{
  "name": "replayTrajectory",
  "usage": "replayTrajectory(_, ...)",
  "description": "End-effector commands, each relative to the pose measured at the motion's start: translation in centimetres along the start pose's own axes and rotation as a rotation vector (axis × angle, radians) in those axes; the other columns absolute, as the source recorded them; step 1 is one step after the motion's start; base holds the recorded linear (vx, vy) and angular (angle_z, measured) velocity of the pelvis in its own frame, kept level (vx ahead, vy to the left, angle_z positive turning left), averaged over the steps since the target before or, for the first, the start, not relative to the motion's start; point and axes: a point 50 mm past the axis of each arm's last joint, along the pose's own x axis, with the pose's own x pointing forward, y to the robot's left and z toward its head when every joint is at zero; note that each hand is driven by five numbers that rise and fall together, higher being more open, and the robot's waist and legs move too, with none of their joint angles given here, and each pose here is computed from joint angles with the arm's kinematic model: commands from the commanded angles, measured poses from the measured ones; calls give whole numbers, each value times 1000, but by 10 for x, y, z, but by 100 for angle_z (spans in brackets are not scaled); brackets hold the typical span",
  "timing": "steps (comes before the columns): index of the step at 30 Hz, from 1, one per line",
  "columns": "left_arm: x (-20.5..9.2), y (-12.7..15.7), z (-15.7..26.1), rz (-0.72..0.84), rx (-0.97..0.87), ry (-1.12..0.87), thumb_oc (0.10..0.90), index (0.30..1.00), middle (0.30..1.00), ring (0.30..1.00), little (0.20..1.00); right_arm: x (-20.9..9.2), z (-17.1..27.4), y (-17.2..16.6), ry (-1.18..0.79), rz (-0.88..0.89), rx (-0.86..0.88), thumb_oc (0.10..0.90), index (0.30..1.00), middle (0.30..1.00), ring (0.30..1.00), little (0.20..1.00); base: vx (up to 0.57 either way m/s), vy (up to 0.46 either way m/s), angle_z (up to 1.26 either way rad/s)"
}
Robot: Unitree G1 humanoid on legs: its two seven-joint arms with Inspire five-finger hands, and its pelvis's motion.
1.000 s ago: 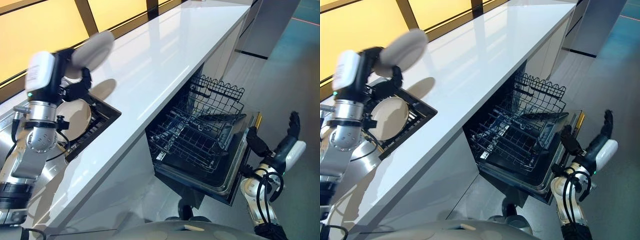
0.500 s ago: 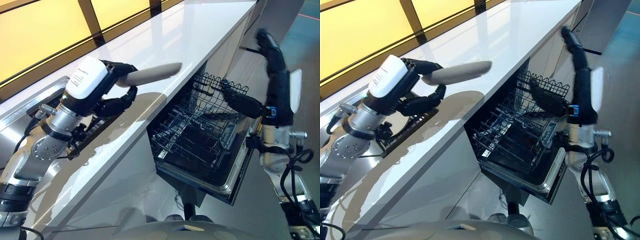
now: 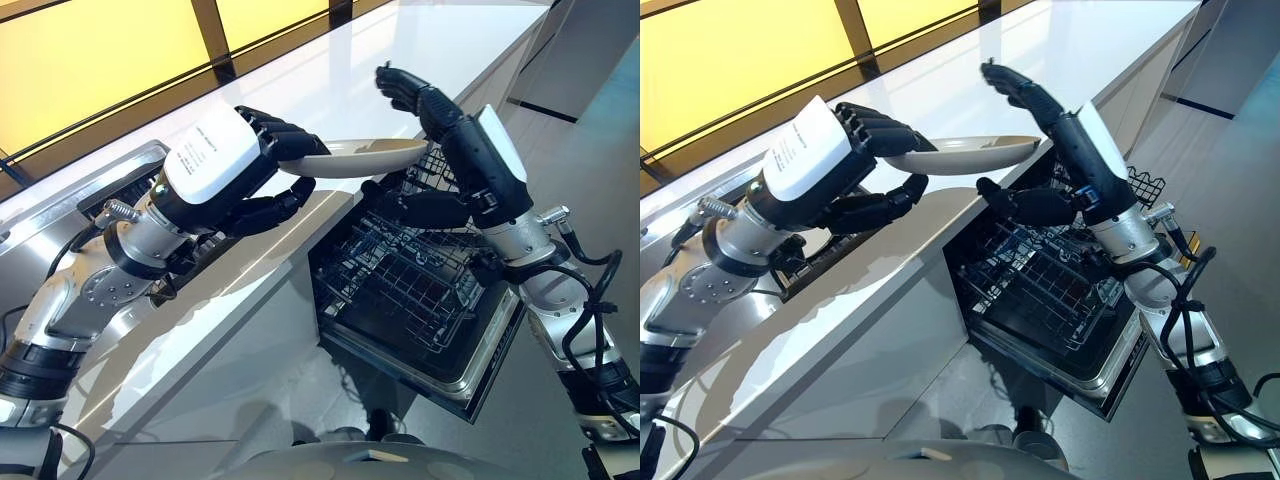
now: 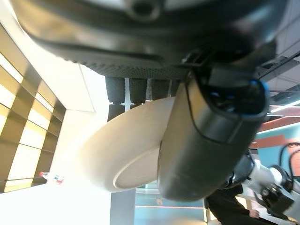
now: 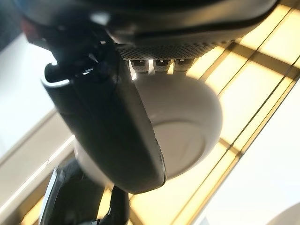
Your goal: Pick up plates and place into dishwasher.
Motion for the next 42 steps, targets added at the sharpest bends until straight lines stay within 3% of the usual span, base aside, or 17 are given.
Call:
replayTrajectory(1, 27, 36, 7, 112, 40, -144, 100, 300, 300, 300, 200, 32, 50, -20, -286, 8, -92, 800, 900, 900, 900, 900, 4, -11, 7)
replayTrajectory(6, 34, 31, 12, 71, -3, -175, 100, 300, 300, 300, 200, 42, 54, -12, -301, 107, -121, 800, 900, 900, 900, 900, 1, -2, 1)
replayTrajectory(7, 35, 29, 13, 56, -15, -183, 100, 300, 300, 300, 200, 44, 55, -10, -300, 127, -132, 482, 627, 627, 627, 582, 0, 0, 0)
replayTrajectory(9, 38, 29, 16, 23, -29, -198, 100, 300, 300, 300, 200, 46, 58, -10, -303, 150, -144, 100, 300, 300, 300, 200, 0, 0, 0)
replayTrajectory(17, 43, 33, 15, 44, -30, -209, 125, 321, 321, 321, 225, 50, 56, -14, -288, 148, -156, 100, 300, 300, 300, 200, 0, -6, 4)
replayTrajectory(20, 39, 34, 10, 116, 0, -167, 385, 545, 545, 545, 485, 49, 51, -18, -266, 90, -151, 100, 300, 300, 300, 200, 7, -6, 4)
replayTrajectory(23, 32, 36, 5, 215, 25, -116, 364, 526, 526, 526, 464, 45, 45, -25, -238, 2, -155, 100, 300, 300, 300, 200, 0, 0, 0)
replayTrajectory(26, 23, 37, 1, 314, 50, -65, 292, 465, 465, 465, 392, 40, 39, -32, -207, -98, -167, 100, 300, 300, 300, 200, 0, 0, 0)
replayTrajectory(27, 19, 37, -2, 355, 62, -37, 232, 413, 413, 413, 332, 38, 36, -34, -192, -148, -182, 100, 300, 300, 300, 200, 0, 0, 0)
replayTrajectory(28, 16, 38, -4, 384, 68, -14, 229, 411, 411, 411, 329, 35, 34, -37, -181, -187, -189, 100, 300, 300, 300, 200, 0, 0, 0)
replayTrajectory(29, 14, 39, -6, 409, 64, 8, 262, 439, 439, 439, 362, 33, 32, -40, -169, -219, -194, 100, 300, 300, 300, 200, 0, 0, 0)
replayTrajectory(30, 12, 40, -8, 429, 62, 35, 657, 778, 778, 778, 757, 31, 30, -42, -158, -251, -202, 100, 300, 300, 300, 200, 0, 0, 0)
replayTrajectory(31, 9, 41, -13, 457, 46, 78, 800, 900, 900, 900, 900, 28, 29, -45, -149, -291, -202, 100, 300, 300, 300, 200, 0, 0, 0)
replayTrajectory(37, -11, 29, -40, 542, -167, 352, 800, 900, 900, 900, 900, 11, 13, -56, -85, -495, -207, 100, 300, 300, 300, 200, 0, 0, 0)
replayTrajectory(42, -20, 20, -49, 545, -237, 457, 800, 900, 900, 900, 900, 5, 3, -62, -37, -587, -191, 100, 300, 300, 300, 200, -5, 0, 4)
